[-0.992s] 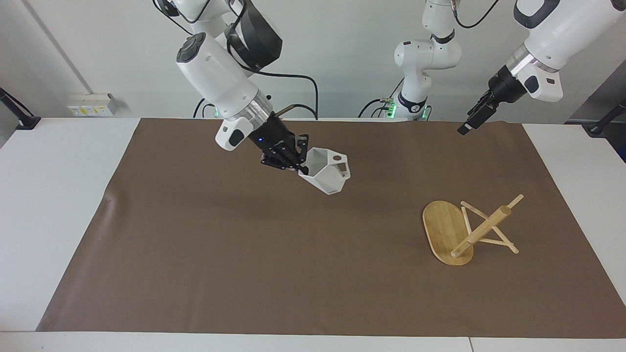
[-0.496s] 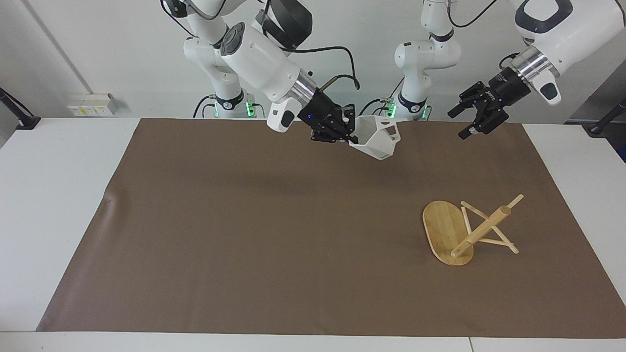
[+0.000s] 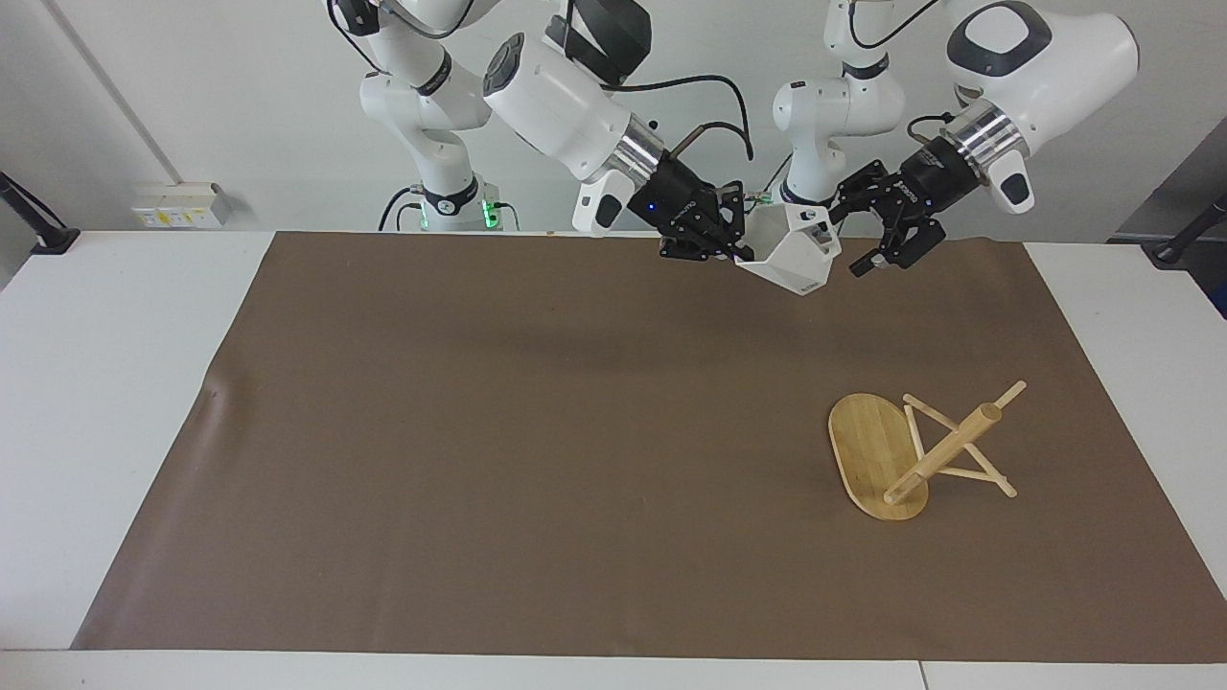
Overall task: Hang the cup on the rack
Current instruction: 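Lift the white cup with the right gripper toward the left gripper, then grasp the cup with the left gripper while the right gripper holds it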
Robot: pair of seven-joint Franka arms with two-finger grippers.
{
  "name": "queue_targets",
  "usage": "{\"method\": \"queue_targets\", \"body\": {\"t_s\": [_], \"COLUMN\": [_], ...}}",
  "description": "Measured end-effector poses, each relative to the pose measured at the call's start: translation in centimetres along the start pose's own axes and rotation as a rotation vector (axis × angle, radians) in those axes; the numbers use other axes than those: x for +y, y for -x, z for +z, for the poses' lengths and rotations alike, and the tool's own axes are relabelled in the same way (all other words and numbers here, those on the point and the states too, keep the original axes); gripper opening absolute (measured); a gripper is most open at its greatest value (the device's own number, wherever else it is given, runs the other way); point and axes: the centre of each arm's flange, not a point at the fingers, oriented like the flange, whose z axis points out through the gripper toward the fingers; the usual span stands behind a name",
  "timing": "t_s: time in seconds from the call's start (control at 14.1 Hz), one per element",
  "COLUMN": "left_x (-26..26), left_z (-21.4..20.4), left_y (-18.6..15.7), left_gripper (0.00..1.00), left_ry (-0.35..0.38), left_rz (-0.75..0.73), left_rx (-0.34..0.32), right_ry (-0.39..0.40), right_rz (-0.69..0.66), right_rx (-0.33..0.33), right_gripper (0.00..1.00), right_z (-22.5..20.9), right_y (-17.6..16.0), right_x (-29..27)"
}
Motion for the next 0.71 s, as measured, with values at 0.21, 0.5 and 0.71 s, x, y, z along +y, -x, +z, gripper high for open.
{"method": "queue_targets", "body": {"t_s": [0.21, 0.5, 0.71], "left_x": [-0.1, -0.1, 0.3], "left_z": [0.1, 1.3, 2.5], "left_y": [0.2, 0.9, 0.0], "left_gripper": [1.0, 1.0, 1.0], "left_ry": [0.029, 0.075, 0.091], "left_rz": [0.002, -0.007, -0.042], "left_rx": [0.004, -0.017, -0.031], "right_ry": [0.002, 0.001, -0.002], "right_rz": [0.012, 0.017, 0.022], "right_rx": [-0.002, 0.001, 0.008], "right_gripper": [0.04, 0.04, 0.04], "right_z": [0.2, 0.3, 0.3], "right_y": [0.1, 0.1, 0.1], "right_x": [0.1, 0.2, 0.2]}}
